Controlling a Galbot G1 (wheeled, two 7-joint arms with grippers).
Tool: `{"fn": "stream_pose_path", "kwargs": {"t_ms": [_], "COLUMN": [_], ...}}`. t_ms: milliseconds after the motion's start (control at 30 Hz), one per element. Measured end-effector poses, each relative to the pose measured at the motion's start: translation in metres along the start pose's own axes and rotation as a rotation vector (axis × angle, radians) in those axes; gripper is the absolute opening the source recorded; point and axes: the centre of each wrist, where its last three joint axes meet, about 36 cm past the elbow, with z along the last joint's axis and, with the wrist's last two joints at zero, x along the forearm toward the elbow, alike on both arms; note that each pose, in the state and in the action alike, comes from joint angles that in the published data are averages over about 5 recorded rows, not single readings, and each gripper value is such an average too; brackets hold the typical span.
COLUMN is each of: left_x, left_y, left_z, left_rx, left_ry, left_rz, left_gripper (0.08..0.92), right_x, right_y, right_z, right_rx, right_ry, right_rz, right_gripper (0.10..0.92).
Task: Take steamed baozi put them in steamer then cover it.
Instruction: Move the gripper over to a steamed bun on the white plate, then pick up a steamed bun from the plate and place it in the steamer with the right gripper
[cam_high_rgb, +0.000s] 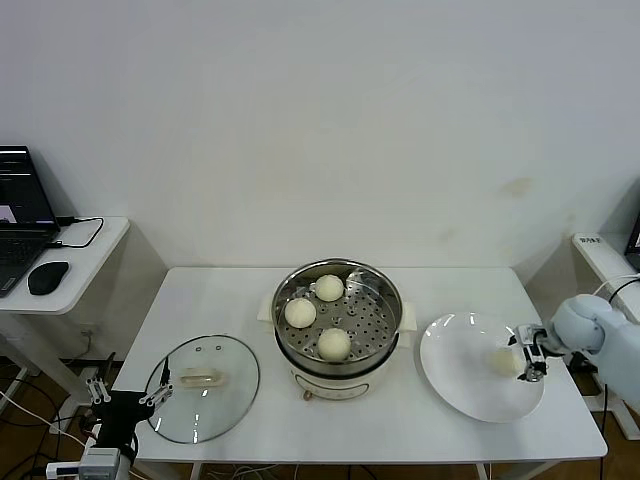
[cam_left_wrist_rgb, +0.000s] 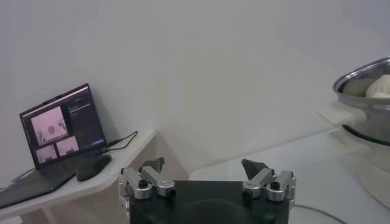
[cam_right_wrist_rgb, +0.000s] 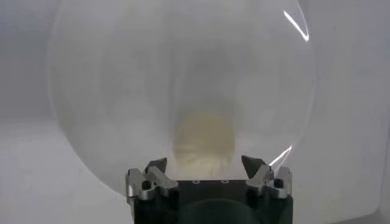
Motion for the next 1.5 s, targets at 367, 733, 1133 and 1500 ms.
{"fn": "stream_pose_path", "kwargs": {"t_ms": [367, 733, 1133, 1500], "left_x": [0.000, 0.000, -0.002, -0.002], "left_y": [-0.001, -0.002, -0.003, -0.010], "left_z": [-0.002, -0.005, -0.009, -0.017], "left_rx": [0.004, 0.006, 0.006, 0.017], "left_ry": [-0.005, -0.014, -0.029, -0.055], "left_rz": [0.001, 0.003, 0.013, 0.021], "left_gripper": [0.823, 0.823, 0.823, 0.823], "right_x": [-0.004, 0.020, 0.107, 0.198], "right_y": [0.002, -0.013, -0.055, -0.086], "right_z": [0.002, 0.003, -0.028, -0.117], "right_rx": [-0.015, -0.030, -0.019, 0.040], "right_ry": [0.000, -0.012, -0.102, -0.263], "right_rz": [0.001, 0.025, 0.120, 0.199], "right_gripper": [0.603, 0.577, 0.584, 0.594]}}
